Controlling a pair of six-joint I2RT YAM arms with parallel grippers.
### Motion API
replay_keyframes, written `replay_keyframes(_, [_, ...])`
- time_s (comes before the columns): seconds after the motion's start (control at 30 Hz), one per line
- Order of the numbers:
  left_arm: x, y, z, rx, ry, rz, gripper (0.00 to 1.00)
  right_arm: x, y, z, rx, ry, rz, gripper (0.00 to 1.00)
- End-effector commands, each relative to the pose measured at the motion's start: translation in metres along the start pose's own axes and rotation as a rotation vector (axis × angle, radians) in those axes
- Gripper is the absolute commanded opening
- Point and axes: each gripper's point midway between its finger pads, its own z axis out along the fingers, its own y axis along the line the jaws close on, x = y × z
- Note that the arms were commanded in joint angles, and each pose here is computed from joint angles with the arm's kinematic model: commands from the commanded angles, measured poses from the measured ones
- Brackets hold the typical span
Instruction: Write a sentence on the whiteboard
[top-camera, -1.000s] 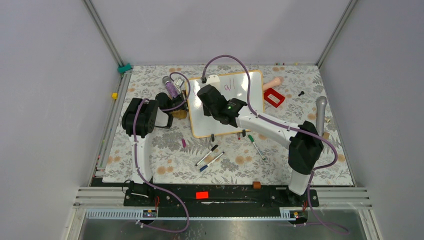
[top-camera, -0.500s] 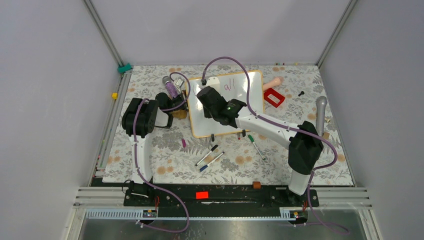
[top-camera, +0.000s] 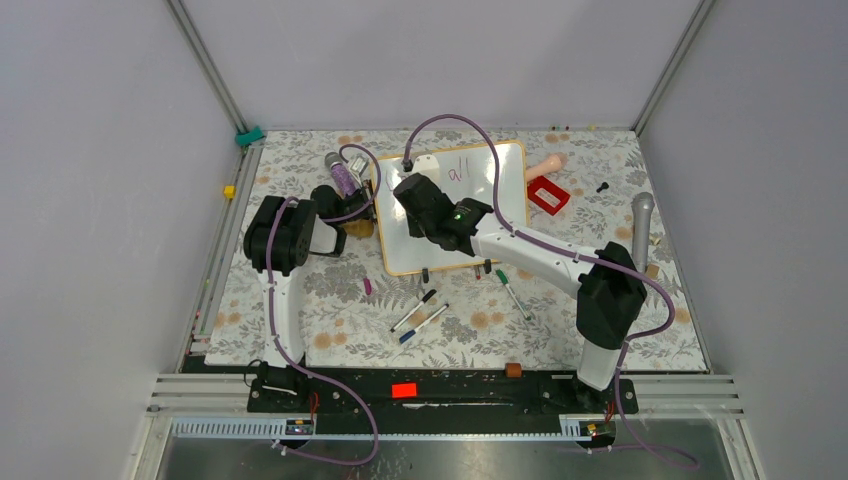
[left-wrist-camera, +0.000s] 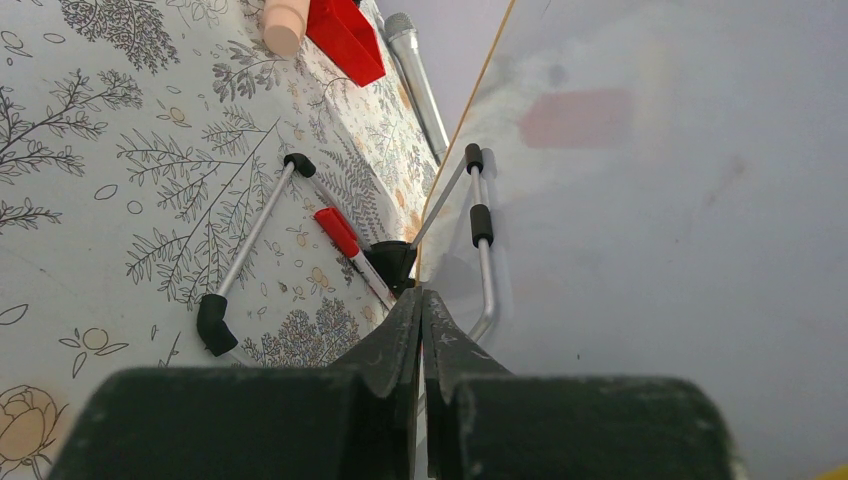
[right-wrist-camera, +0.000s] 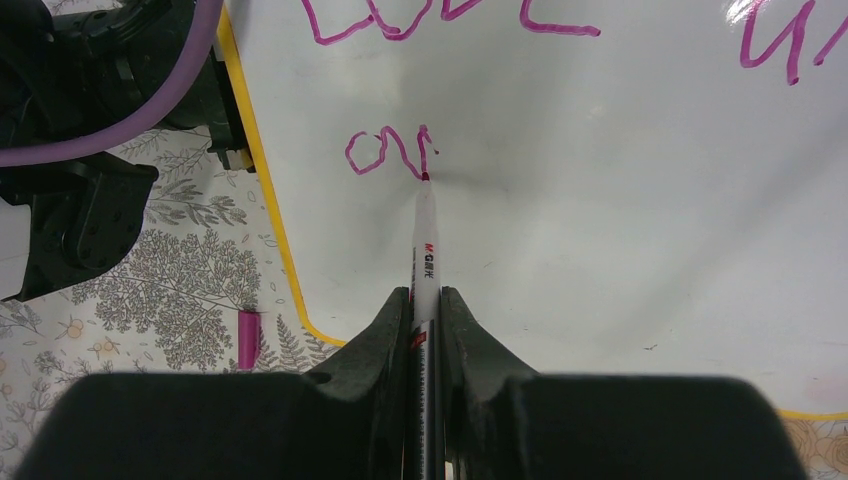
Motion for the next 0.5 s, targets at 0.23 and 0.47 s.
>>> replay_keyframes(0.23, [-0.012, -0.022, 0.005, 0.051, -0.012, 0.121, 0.00, -0.010, -0.002, -0.004, 0.031, -0.022, -0.009, 0.00])
replay_keyframes(0.47, [-0.012, -0.022, 0.005, 0.051, -0.012, 0.122, 0.00, -0.013, -0.001, -0.002, 0.031, -0.027, -0.011, 0.00])
